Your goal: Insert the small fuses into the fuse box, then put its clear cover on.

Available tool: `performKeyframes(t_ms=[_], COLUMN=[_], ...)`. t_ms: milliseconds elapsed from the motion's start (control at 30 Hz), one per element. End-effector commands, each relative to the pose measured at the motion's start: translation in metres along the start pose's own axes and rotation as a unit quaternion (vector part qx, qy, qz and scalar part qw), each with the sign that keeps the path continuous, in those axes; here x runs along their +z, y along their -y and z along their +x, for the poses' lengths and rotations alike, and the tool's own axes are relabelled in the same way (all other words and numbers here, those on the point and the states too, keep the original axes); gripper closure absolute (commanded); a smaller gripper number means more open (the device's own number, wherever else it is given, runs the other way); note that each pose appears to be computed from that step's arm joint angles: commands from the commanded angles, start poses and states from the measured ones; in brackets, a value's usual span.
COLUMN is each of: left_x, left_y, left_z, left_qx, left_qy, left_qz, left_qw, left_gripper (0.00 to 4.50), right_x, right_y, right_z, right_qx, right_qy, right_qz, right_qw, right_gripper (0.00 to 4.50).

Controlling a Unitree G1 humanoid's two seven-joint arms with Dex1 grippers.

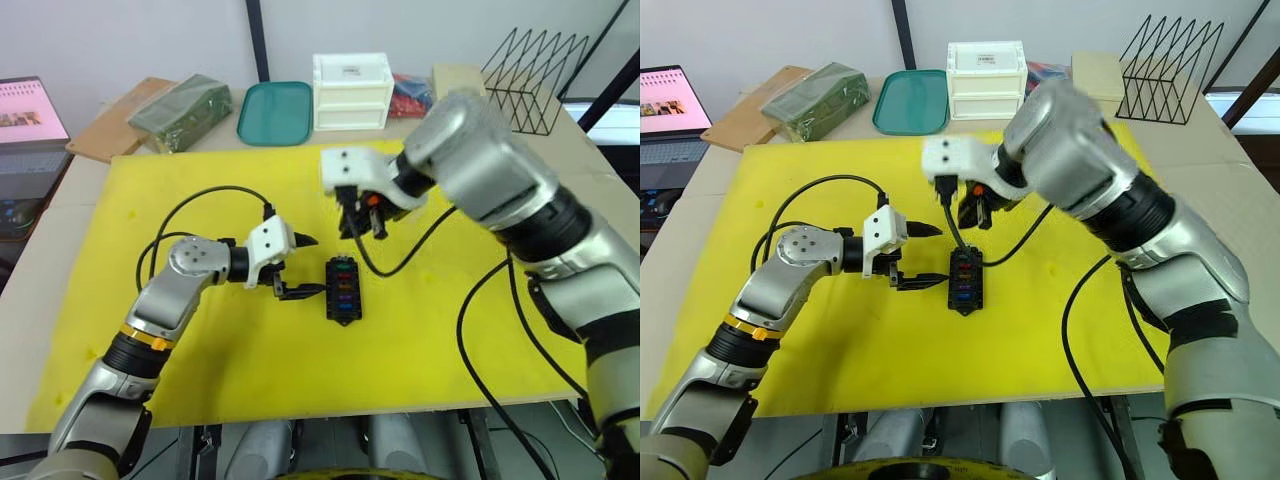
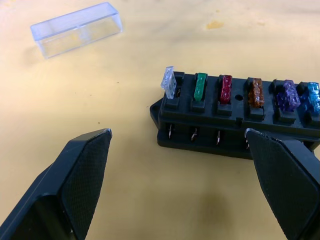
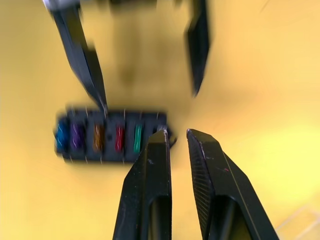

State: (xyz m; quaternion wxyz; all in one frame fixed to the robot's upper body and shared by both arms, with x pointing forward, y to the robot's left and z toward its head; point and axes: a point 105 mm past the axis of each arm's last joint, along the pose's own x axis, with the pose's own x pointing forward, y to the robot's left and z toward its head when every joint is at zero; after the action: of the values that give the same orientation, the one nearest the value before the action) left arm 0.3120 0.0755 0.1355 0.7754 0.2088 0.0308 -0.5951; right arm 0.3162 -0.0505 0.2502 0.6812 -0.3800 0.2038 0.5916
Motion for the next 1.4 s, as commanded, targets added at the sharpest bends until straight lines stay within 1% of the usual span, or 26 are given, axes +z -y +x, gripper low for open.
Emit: performKeyframes(t_ms=[33,100,200,267,367,433,500,600,800,933,1167,1400], left_x=[0.014,0.015,0.016,0.015,0.016,0.016,0.016,0.017,0.017,0.017,0.017,0.017], left_y=[-0.006,-0.006,-0.006,-0.007,-0.007,-0.008,-0.008,-0.008,-0.007,-0.006,-0.005,-0.004], left_z=[-0.009,-0.011,-0.012,-0.013,-0.012,-0.011,-0.011,-0.01,-0.01,-0.01,-0.01,-0.009], left_qx=[0.01,0.007,0.005,0.004,0.001,-0.001,-0.002,-0.003,-0.005,-0.005,-0.006,-0.006], left_qy=[0.018,0.018,0.018,0.017,0.016,0.016,0.016,0.017,0.016,0.016,0.016,0.015], left_qz=[0.019,0.018,0.018,0.018,0.021,0.023,0.023,0.024,0.025,0.024,0.025,0.027], left_qw=[1.0,1.0,1.0,1.0,1.0,1.0,1.0,1.0,1.0,1.0,1.0,0.999], left_gripper=[0.0,0.0,0.0,0.0,0.0,0.0,0.0,0.0,0.0,0.0,0.0,0.0], right_x=[0.008,-0.001,-0.013,-0.021,-0.045,-0.059,-0.064,-0.065,-0.06,-0.059,-0.065,-0.07], right_y=[0.001,-0.004,-0.004,-0.005,-0.003,-0.004,-0.009,-0.016,-0.014,-0.012,-0.005,-0.006], right_z=[-0.007,-0.004,-0.003,-0.001,-0.001,0.003,0.006,0.01,0.015,0.02,0.026,0.032], right_qx=[-0.058,-0.048,-0.052,-0.027,-0.018,-0.018,-0.005,0.019,0.03,0.037,0.031,0.038], right_qy=[0.104,0.14,0.155,0.152,0.14,0.126,0.122,0.134,0.154,0.154,0.146,0.138], right_qz=[-0.027,-0.006,0.009,0.058,0.112,0.127,0.135,0.146,0.162,0.17,0.181,0.183], right_qw=[0.992,0.989,0.987,0.986,0.984,0.984,0.983,0.98,0.974,0.973,0.972,0.973], right_gripper=[3.81,3.81,3.81,3.81,3.81,3.81,3.81,3.81,3.81,3.81,3.81,3.81])
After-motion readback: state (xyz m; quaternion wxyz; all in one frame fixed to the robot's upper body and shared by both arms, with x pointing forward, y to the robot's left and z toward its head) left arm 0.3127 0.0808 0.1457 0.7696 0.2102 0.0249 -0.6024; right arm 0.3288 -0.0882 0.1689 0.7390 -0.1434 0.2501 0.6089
